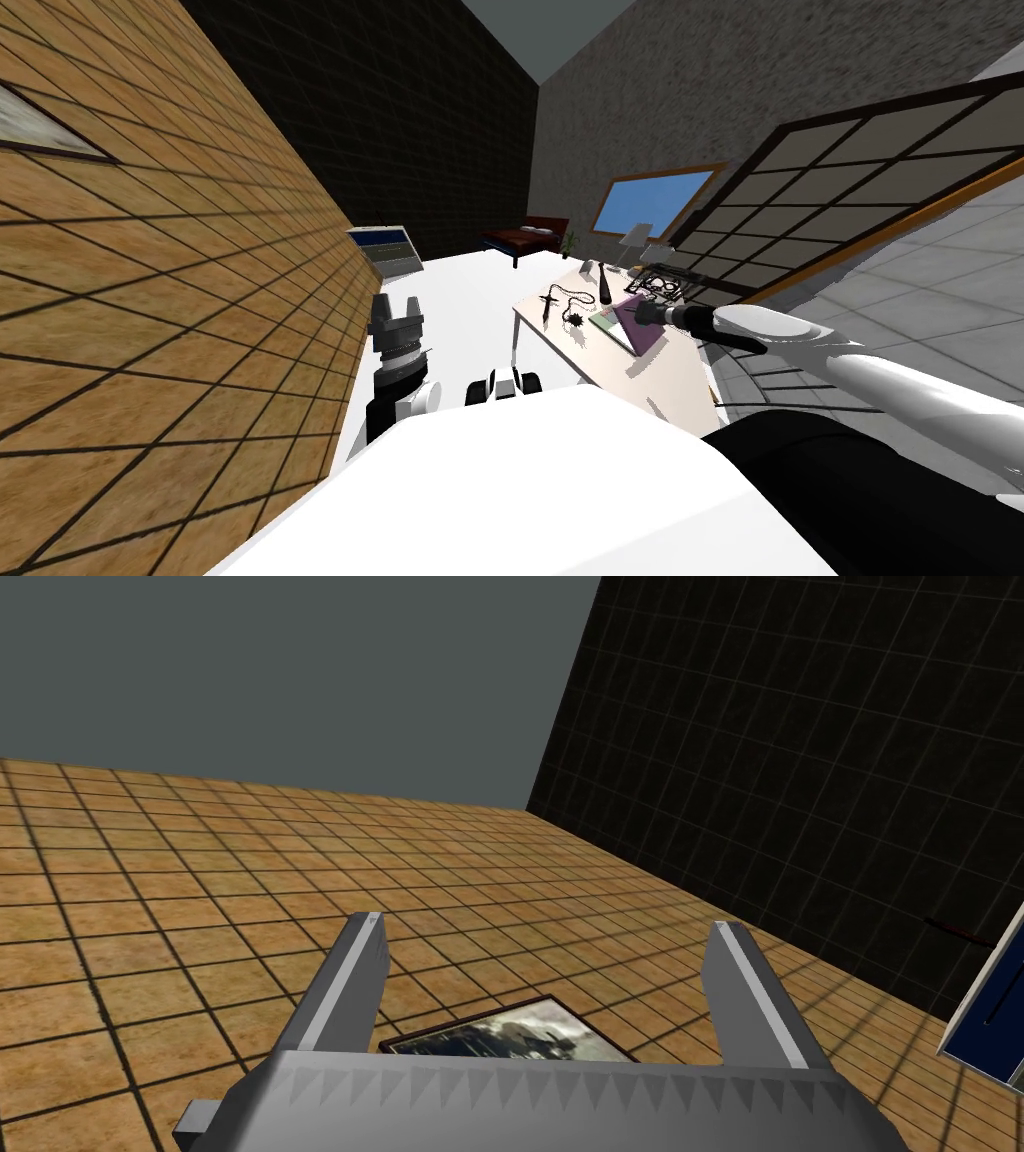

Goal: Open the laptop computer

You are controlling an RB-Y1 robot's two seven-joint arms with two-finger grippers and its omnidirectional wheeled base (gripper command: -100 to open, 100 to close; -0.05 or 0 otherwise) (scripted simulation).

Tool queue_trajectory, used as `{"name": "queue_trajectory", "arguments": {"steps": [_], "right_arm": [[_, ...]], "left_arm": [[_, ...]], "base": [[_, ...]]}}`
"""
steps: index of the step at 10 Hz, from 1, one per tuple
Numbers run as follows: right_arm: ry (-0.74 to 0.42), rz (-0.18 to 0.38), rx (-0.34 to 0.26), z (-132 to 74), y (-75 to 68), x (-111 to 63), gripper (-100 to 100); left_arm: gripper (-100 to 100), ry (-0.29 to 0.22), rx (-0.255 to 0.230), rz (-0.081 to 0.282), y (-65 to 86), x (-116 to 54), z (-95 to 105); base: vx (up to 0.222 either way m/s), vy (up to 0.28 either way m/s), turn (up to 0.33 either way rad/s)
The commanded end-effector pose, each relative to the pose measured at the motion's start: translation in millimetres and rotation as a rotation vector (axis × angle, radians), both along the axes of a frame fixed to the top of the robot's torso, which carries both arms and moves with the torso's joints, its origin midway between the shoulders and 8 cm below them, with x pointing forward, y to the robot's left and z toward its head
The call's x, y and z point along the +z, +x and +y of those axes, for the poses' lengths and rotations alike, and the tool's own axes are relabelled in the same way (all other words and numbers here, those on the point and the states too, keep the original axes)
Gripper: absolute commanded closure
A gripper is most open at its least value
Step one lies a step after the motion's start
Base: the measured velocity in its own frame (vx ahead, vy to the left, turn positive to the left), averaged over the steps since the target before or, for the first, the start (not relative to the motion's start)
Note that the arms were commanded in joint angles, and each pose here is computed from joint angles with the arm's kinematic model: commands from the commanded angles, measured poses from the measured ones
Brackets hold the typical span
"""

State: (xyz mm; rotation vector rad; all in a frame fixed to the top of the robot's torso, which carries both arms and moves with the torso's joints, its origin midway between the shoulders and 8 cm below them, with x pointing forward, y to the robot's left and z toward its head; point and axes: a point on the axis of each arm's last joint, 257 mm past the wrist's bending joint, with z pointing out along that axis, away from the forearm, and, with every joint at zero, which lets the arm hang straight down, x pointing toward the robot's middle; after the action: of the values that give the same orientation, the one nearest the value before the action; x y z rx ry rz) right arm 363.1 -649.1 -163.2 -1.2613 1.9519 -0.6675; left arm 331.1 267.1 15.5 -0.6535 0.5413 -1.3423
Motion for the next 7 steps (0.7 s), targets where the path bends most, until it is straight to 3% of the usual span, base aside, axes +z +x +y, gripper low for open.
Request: {"name": "queue_trajectory", "arguments": {"steps": [1, 4, 5, 6, 7], "right_arm": [[-0.040, 0.093, -0.016, -17, -23.4, -18.2, -100], [-0.091, 0.217, -0.040, -40, -57.9, -38.9, -100], [-0.081, 0.191, -0.034, -36, -49.8, -34.6, -100], [-0.086, 0.196, -0.053, -41, -59.9, -49.7, -100], [-0.081, 0.196, -0.045, -38, -56.3, -42.4, -100]], "left_arm": [[0, 0.000, 0.000, 0.000, 0.0, 0.0, 0.0], [0, 0.000, 0.000, 0.000, 0.0, 0.0, 0.0], [0, 0.000, 0.000, 0.000, 0.0, 0.0, 0.0], [0, 0.000, 0.000, 0.000, 0.0, 0.0, 0.0], [0, 0.000, 0.000, 0.000, 0.0, 0.0, 0.0]], "base": [[0.136, 0.069, 0.050], [0.131, 0.089, 0.058], [0.061, 0.020, 0.013], [0.075, 0.000, 0.134], [0.047, -0.003, 0.039]]}}
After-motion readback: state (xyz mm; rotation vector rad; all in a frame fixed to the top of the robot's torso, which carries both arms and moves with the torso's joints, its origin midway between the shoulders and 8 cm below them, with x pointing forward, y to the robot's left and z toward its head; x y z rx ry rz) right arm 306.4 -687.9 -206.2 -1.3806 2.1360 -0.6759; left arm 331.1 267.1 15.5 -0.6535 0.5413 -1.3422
